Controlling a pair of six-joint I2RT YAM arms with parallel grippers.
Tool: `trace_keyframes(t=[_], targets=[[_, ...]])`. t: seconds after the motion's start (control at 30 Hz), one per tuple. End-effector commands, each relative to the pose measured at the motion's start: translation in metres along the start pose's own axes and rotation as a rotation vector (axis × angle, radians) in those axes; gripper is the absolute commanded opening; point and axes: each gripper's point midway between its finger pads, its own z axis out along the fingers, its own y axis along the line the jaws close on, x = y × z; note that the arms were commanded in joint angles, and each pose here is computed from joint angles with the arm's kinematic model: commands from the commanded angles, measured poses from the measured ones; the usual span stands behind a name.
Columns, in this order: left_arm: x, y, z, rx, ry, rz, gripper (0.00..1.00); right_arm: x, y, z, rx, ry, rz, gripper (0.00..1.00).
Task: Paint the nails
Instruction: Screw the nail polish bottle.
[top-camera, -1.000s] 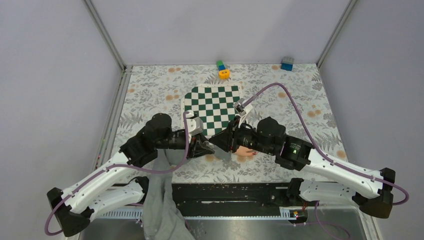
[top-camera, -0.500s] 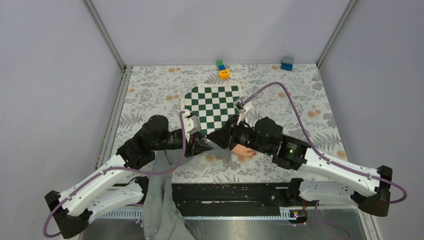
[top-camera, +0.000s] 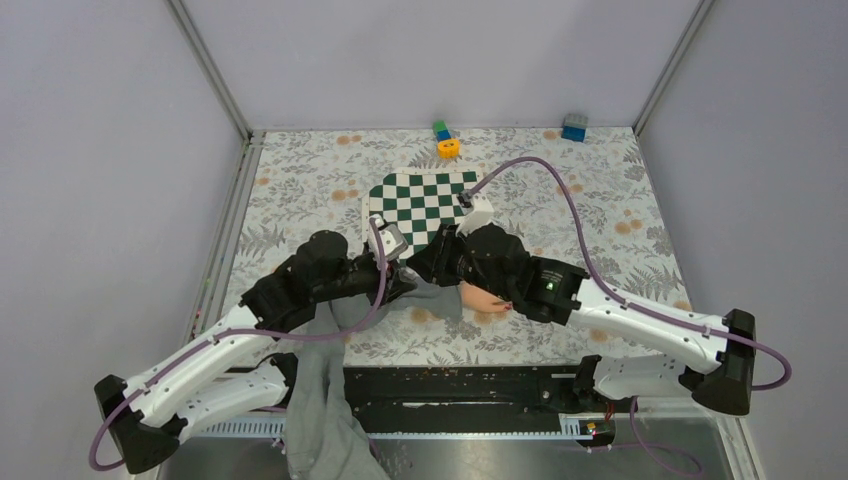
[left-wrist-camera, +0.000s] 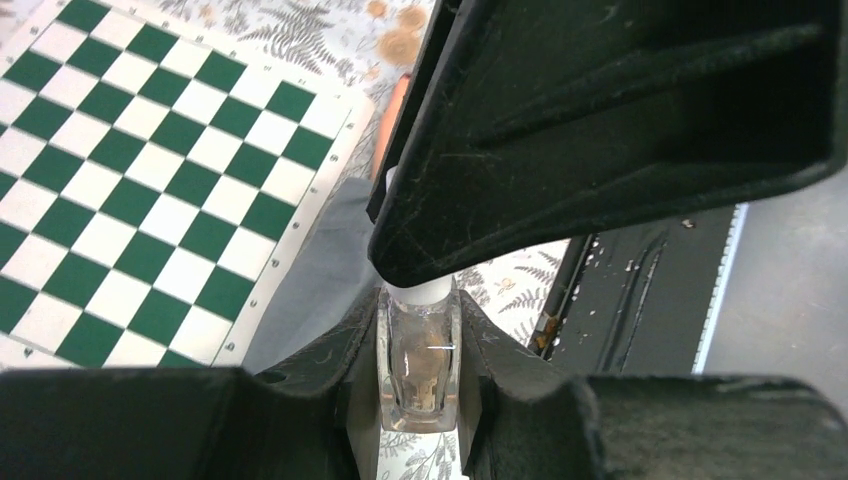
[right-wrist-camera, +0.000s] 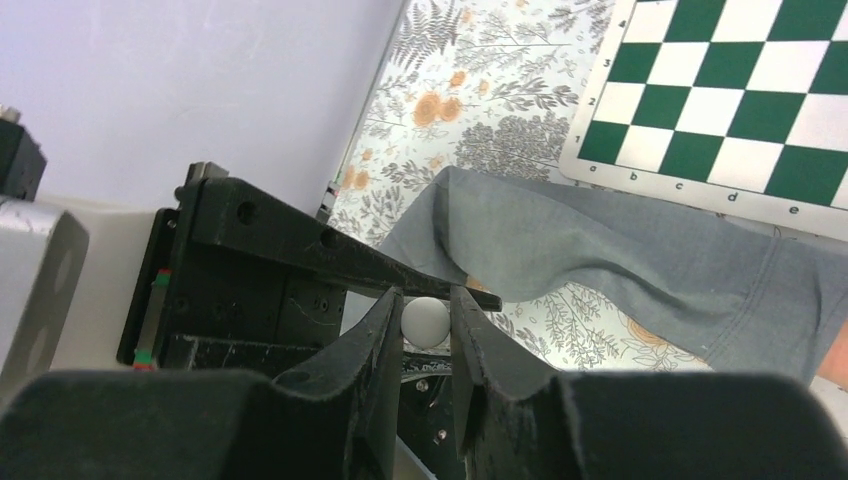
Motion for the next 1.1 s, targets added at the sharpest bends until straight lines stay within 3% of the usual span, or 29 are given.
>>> trace_keyframes(t=[0.0, 0.13, 0.43, 0.73, 0.87, 0.97, 1.07], targets=[[-0.047, 0.009, 0.002, -0.062, -0.143, 0.063, 0.00, 0.021, 0.022, 0.006, -0.029, 0.090, 0.078, 0.03], [-0.046, 0.005, 0.002, -0.039, -0.134, 0.074, 0.00, 0.015, 0.023, 0.002, -0.039, 0.063, 0.066, 0.13], [-0.045, -0.011, 0.003, 0.057, -0.125, 0.091, 0.00, -0.002, 0.022, -0.017, -0.051, 0.000, 0.025, 0.56], [-0.047, -0.024, -0.001, 0.125, -0.138, 0.106, 0.00, -0.012, -0.004, -0.034, 0.031, -0.068, -0.006, 0.72], [-0.051, -0.038, -0.005, 0.198, -0.166, 0.117, 0.00, -0.027, -0.014, -0.054, 0.052, -0.129, -0.068, 0.75], [-0.057, -0.054, -0.011, 0.287, -0.195, 0.112, 0.00, -0.038, -0.013, -0.073, -0.005, -0.182, -0.152, 0.75], [-0.066, -0.078, -0.020, 0.418, -0.236, 0.096, 0.00, -0.045, 0.007, -0.099, -0.179, -0.243, -0.230, 0.76]])
